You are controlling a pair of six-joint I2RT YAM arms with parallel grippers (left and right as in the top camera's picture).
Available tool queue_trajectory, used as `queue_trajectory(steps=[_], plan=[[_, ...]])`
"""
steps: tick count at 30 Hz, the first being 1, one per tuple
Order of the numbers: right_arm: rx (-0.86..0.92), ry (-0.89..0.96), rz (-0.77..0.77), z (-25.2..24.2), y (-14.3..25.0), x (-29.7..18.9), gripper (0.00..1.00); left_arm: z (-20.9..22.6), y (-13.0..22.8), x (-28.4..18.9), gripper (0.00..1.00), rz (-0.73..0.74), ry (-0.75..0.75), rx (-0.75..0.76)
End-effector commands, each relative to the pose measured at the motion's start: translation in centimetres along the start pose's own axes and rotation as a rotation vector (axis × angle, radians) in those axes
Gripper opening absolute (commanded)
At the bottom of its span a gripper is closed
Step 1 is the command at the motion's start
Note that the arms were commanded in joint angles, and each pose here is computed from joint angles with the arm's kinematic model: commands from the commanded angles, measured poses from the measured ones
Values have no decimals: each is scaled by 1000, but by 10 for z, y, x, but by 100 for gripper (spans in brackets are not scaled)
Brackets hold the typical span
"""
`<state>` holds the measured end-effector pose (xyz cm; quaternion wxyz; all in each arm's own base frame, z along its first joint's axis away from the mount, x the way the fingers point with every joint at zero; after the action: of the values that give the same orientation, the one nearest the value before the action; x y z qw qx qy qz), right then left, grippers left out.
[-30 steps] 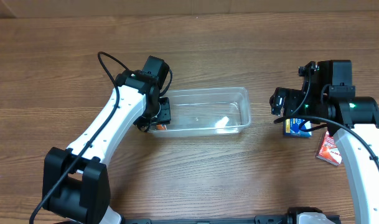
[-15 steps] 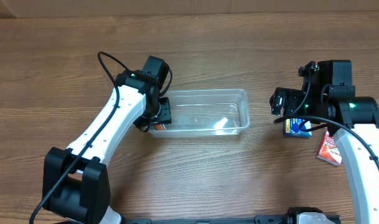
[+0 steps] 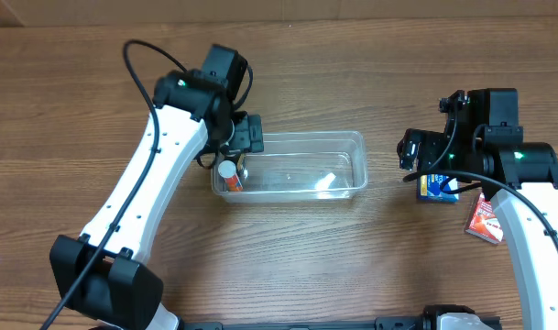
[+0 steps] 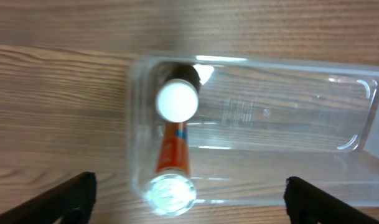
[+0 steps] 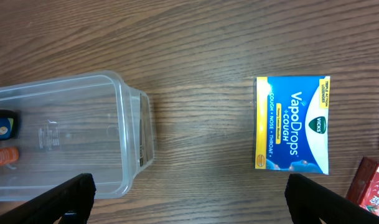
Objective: Pack container
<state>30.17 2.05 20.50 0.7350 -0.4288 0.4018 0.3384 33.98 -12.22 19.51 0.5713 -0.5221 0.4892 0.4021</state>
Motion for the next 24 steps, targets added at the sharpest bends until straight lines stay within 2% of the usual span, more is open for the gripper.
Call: queue_trajectory(steps=[1, 5, 9, 14, 19, 24], plan=[[-3, -8, -27, 5, -7, -5, 100, 19, -23, -34, 100, -106, -83, -45], [15, 3, -48, 3, -12, -8, 100, 33, -31, -63, 100, -172, -90, -82], [189, 73, -188, -13, -45, -33, 100, 59, -34, -97, 100, -270, -144, -142], [146, 79, -287, -23, -76, -58, 100, 105, -24, -120, 100, -314, -162, -268], [88, 160, -173, -48, -75, -28, 100, 137, -15, -123, 100, -303, -84, -353], [103, 206, -43, -64, -72, 16, 100, 149, -12, -124, 100, -299, -93, -379]])
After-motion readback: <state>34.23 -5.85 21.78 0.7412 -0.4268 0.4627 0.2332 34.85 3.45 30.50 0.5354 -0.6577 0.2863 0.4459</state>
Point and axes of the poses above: each gripper's point midway between its finger pads, its own x axis out along the fingers, its own z axis along the line the jaws close on, y = z × x, the point moved 2 cm from there along -x, back along the fingers, and after that the axes turned 15 degrees about x, right-handed, at the moved point
